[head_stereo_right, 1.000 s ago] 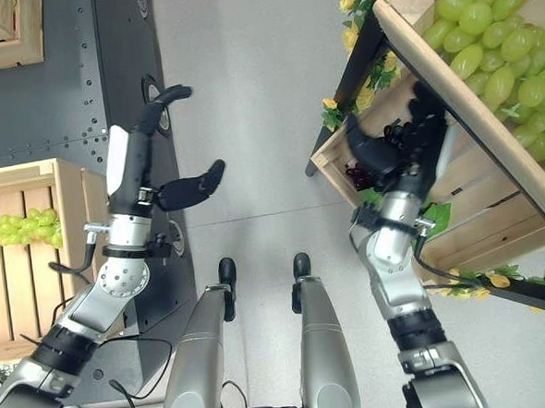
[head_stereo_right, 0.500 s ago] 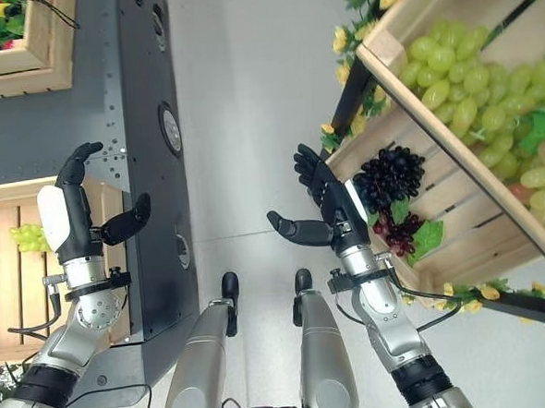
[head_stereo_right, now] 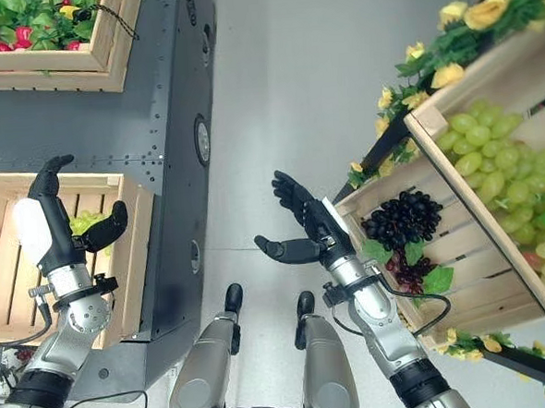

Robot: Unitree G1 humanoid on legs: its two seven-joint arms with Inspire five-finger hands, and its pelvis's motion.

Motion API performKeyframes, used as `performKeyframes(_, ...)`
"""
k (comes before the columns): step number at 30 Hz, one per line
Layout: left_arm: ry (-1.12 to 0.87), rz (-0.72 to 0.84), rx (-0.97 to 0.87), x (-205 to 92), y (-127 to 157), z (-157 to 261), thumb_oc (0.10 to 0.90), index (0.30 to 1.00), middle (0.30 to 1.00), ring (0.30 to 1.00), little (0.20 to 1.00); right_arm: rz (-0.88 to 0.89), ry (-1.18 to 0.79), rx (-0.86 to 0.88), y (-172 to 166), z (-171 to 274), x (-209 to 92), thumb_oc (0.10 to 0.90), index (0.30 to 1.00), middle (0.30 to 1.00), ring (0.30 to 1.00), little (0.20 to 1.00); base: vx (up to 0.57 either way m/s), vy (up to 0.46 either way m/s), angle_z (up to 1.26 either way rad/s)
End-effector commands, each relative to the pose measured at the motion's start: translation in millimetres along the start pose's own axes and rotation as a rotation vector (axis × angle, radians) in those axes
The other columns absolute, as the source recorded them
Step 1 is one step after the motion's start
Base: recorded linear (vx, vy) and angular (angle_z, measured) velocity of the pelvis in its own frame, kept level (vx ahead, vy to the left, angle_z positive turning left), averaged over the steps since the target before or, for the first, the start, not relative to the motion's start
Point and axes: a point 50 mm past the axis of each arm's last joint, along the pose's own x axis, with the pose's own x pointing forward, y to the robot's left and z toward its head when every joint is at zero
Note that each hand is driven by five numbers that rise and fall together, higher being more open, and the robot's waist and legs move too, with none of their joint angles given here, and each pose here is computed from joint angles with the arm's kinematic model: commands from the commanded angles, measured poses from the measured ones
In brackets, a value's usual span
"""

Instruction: Pick up the fruits from the basket on one side to the basket on the other side

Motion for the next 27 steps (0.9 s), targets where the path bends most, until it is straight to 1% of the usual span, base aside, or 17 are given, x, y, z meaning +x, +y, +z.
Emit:
performKeyframes(1, -0.090, 0.203, 0.111, 27.5, 40.8, -4.2, 0.800, 0.900, 0.900, 0.900, 0.900, 0.161, -0.125, 0.064, 18.2, 23.4, 9.9, 0.800, 0.900, 0.900, 0.900, 0.900, 0.04, -0.020, 0.08)
performKeyframes(5, -0.118, 0.193, 0.187, 33.9, 46.1, -7.2, 0.800, 0.900, 0.900, 0.900, 0.900, 0.184, -0.051, 0.072, 29.2, 10.6, 9.8, 0.800, 0.900, 0.900, 0.900, 0.900, 0.03, -0.003, 0.18)
performKeyframes(13, -0.138, 0.077, 0.415, 45.6, 52.8, -20.9, 0.800, 0.900, 0.900, 0.900, 0.900, 0.148, 0.141, 0.110, 38.3, -31.2, -3.7, 0.800, 0.900, 0.900, 0.900, 0.900, 0.05, 0.037, 0.14)
performKeyframes(15, -0.137, 0.072, 0.428, 47.4, 53.6, -21.9, 0.800, 0.900, 0.900, 0.900, 0.900, 0.152, 0.154, 0.107, 39.1, -34.0, -4.6, 0.800, 0.900, 0.900, 0.900, 0.900, 0.02, 0.035, 0.07)
performKeyframes(17, -0.115, 0.046, 0.486, 58.8, 61.0, -28.3, 0.800, 0.900, 0.900, 0.900, 0.900, 0.149, 0.192, 0.115, 41.5, -42.6, -8.0, 0.800, 0.900, 0.900, 0.900, 0.900, 0.00, 0.031, 0.09)
performKeyframes(23, -0.102, -0.004, 0.636, 81.6, 73.3, -35.7, 0.800, 0.900, 0.900, 0.900, 0.900, 0.150, 0.200, 0.095, 41.4, -43.2, -6.5, 0.800, 0.900, 0.900, 0.900, 0.900, -0.06, 0.018, 0.10)
performKeyframes(27, -0.080, -0.024, 0.698, 87.8, 75.9, -39.8, 0.800, 0.900, 0.900, 0.900, 0.900, 0.136, 0.212, 0.081, 39.0, -44.5, -8.0, 0.800, 0.900, 0.900, 0.900, 0.900, -0.06, 0.051, 0.05)
